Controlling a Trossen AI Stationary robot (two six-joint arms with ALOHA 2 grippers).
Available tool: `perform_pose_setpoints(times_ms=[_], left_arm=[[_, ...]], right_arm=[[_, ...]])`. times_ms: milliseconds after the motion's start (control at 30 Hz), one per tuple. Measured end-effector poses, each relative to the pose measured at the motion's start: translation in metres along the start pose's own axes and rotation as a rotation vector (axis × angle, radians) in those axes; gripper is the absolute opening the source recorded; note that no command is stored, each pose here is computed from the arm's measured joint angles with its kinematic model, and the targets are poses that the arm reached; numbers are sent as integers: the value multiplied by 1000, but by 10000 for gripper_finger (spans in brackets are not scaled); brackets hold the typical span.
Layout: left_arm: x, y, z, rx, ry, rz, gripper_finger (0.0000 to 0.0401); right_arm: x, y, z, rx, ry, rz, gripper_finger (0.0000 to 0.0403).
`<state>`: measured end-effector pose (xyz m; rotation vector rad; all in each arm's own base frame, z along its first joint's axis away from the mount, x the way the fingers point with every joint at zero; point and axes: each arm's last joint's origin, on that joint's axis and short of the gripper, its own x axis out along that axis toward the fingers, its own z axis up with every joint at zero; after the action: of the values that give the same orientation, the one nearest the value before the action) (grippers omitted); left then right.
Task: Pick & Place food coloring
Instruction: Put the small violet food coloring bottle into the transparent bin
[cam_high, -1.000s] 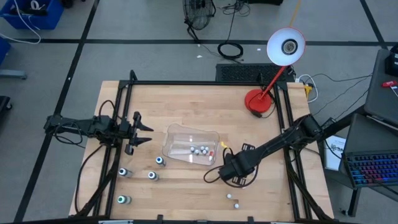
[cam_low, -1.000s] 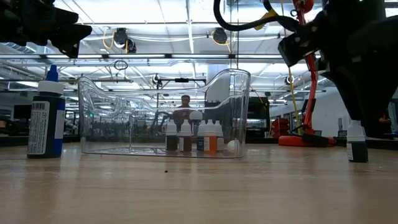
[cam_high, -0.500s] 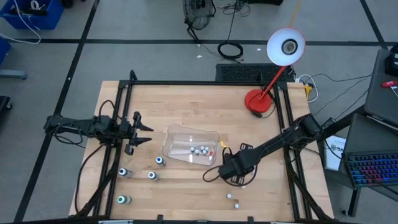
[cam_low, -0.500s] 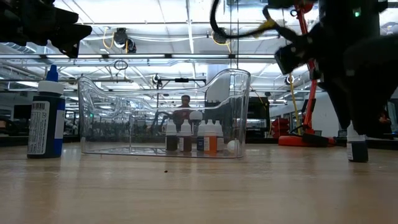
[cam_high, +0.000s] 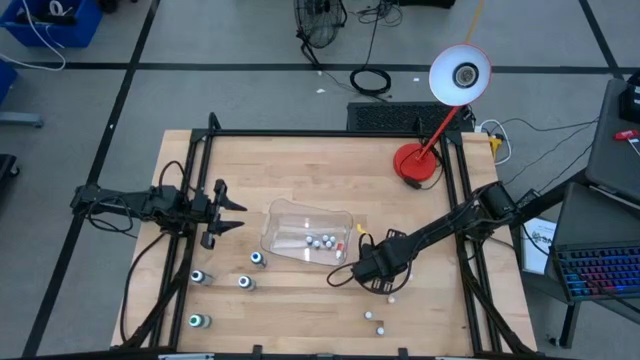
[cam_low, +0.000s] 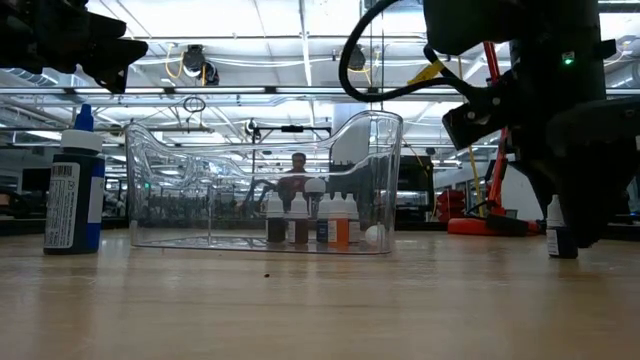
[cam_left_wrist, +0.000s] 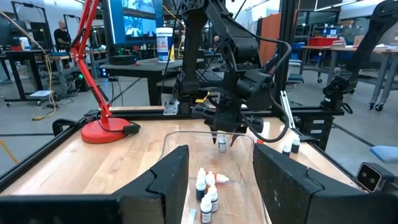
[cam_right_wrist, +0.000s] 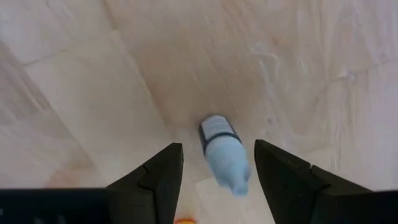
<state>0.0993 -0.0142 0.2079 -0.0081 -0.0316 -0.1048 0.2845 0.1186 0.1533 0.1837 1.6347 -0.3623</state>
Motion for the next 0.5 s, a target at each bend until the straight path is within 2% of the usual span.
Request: perform_pose_setpoints(times_ms=[300, 500], left_arm=[[0, 0, 0, 0, 0, 0, 182], [0, 0, 0, 0, 0, 0, 182]], right_arm=[[0, -1, 3, 0, -10, 5, 169], [0, -5, 6, 5, -10, 8, 139]])
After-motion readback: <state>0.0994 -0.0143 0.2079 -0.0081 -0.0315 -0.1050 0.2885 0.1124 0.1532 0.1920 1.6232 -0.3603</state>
